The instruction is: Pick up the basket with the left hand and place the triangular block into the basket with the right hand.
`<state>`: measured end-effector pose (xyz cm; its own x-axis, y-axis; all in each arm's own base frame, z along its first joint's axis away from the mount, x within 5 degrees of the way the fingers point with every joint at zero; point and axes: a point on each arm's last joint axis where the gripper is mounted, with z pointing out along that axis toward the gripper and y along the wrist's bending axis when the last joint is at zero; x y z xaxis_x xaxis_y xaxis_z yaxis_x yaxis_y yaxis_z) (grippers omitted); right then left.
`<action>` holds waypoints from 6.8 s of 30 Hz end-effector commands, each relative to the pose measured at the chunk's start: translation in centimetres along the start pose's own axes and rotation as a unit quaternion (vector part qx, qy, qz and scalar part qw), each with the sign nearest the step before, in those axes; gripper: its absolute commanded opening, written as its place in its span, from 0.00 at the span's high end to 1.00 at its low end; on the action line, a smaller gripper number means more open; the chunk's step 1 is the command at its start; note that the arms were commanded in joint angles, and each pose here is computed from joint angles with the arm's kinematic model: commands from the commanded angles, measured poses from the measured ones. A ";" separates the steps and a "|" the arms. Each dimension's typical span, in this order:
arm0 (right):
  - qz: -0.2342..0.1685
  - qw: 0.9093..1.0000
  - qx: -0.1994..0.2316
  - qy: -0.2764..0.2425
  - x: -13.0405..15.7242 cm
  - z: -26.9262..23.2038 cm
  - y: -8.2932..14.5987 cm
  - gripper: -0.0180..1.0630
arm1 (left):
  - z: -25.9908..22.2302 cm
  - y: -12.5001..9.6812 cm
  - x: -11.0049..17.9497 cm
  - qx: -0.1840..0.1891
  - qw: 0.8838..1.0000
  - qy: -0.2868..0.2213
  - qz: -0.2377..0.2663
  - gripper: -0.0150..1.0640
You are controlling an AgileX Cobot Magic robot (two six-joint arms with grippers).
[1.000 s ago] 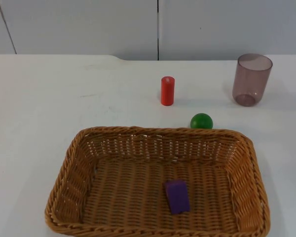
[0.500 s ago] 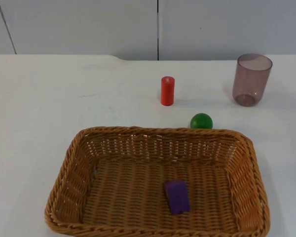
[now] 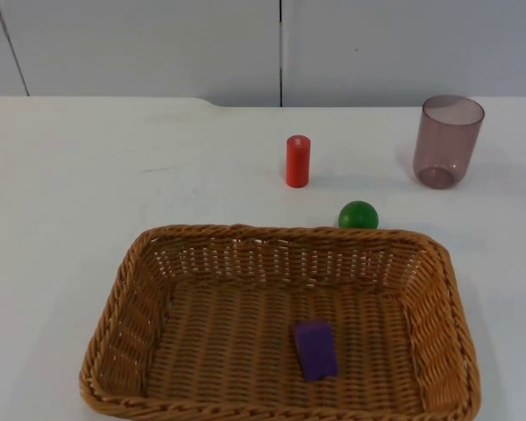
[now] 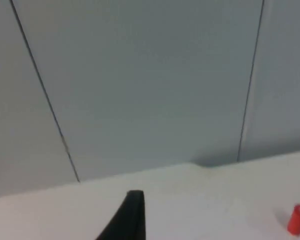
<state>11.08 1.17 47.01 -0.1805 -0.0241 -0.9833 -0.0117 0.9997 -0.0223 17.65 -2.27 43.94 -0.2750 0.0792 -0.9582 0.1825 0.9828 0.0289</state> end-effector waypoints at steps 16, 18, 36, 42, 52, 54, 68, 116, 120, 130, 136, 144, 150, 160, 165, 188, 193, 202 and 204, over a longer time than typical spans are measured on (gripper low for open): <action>-0.005 0.985 0.055 -0.162 6.3 -11.8 -6.5 0.01 | -15.7 0.9 0.8 -0.142 0.978 -0.155 0.004 0.01; -0.030 0.987 0.048 -0.152 6.7 -12.2 -6.0 0.01 | -16.7 0.8 1.2 -0.154 0.974 -0.164 0.000 0.01; -0.076 0.966 0.057 -0.242 8.6 -18.1 -0.9 0.01 | -24.1 -2.5 7.4 -0.168 0.949 -0.261 0.062 0.01; -0.077 0.978 0.026 -0.194 9.7 -18.3 -1.4 0.01 | -23.5 -2.5 10.4 -0.140 0.958 -0.242 0.063 0.01; -0.052 0.996 -0.020 -0.068 12.4 -16.2 -0.7 0.01 | -19.1 -2.0 13.3 -0.118 0.983 -0.138 0.020 0.01; -0.045 0.998 -0.023 -0.033 13.3 -15.4 -0.7 0.01 | -18.6 -2.0 13.8 -0.115 0.986 -0.117 0.016 0.01; -0.005 0.992 -0.026 0.126 20.3 -8.4 -0.4 0.01 | -14.8 -1.6 18.2 -0.103 0.994 0.026 -0.034 0.01; 0.007 0.989 -0.006 0.147 20.9 -8.2 -0.8 0.01 | -12.9 -0.9 21.0 -0.104 0.988 0.103 -0.051 0.01; 0.006 0.989 -0.005 0.147 20.9 -8.2 -0.8 0.01 | -12.9 -0.9 21.0 -0.104 0.988 0.103 -0.051 0.01; 0.002 0.989 -0.007 0.147 20.9 -8.2 -0.8 0.01 | -12.8 -1.1 21.0 -0.087 0.990 0.105 -0.029 0.01; -0.002 0.989 -0.008 0.147 20.9 -8.2 -0.7 0.01 | -12.8 -1.1 21.0 -0.087 0.990 0.105 -0.029 0.01; -0.002 0.989 -0.007 0.147 20.9 -8.2 -0.8 0.01 | -12.8 -1.2 21.0 -0.086 0.990 0.105 -0.029 0.01; -0.002 0.989 -0.007 0.147 20.9 -8.2 -0.8 0.01 | -12.8 -1.3 21.0 -0.079 0.991 0.105 -0.022 0.01; 0.003 0.989 -0.007 0.146 20.9 -8.2 -0.7 0.01 | -12.8 -1.2 21.0 -0.080 0.991 0.105 -0.022 0.01; 0.003 0.989 -0.007 0.146 20.9 -8.2 -0.7 0.01 | -12.8 -1.2 21.0 -0.080 0.991 0.105 -0.022 0.01; 0.003 0.989 -0.014 0.146 20.9 -8.2 -0.8 0.01 | -12.8 -1.2 21.0 -0.080 0.991 0.105 -0.022 0.01; -0.002 0.989 -0.025 0.146 20.9 -8.2 -0.8 0.01 | -12.8 -1.2 21.0 -0.080 0.991 0.105 -0.022 0.01; -0.003 0.989 -0.031 0.146 20.9 -8.2 -0.8 0.01 | -12.8 -1.3 21.0 -0.101 0.989 0.106 -0.030 0.01; -0.003 0.989 -0.031 0.146 20.9 -8.2 -0.8 0.01 | -12.8 -1.3 21.0 -0.110 0.988 0.106 -0.034 0.01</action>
<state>-0.74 -0.17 28.03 -0.4597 -0.0377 -0.8873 -0.0733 0.9973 -0.0044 -0.47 0.37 27.57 -0.4717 0.0306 -0.8812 -0.0397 0.9976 0.0559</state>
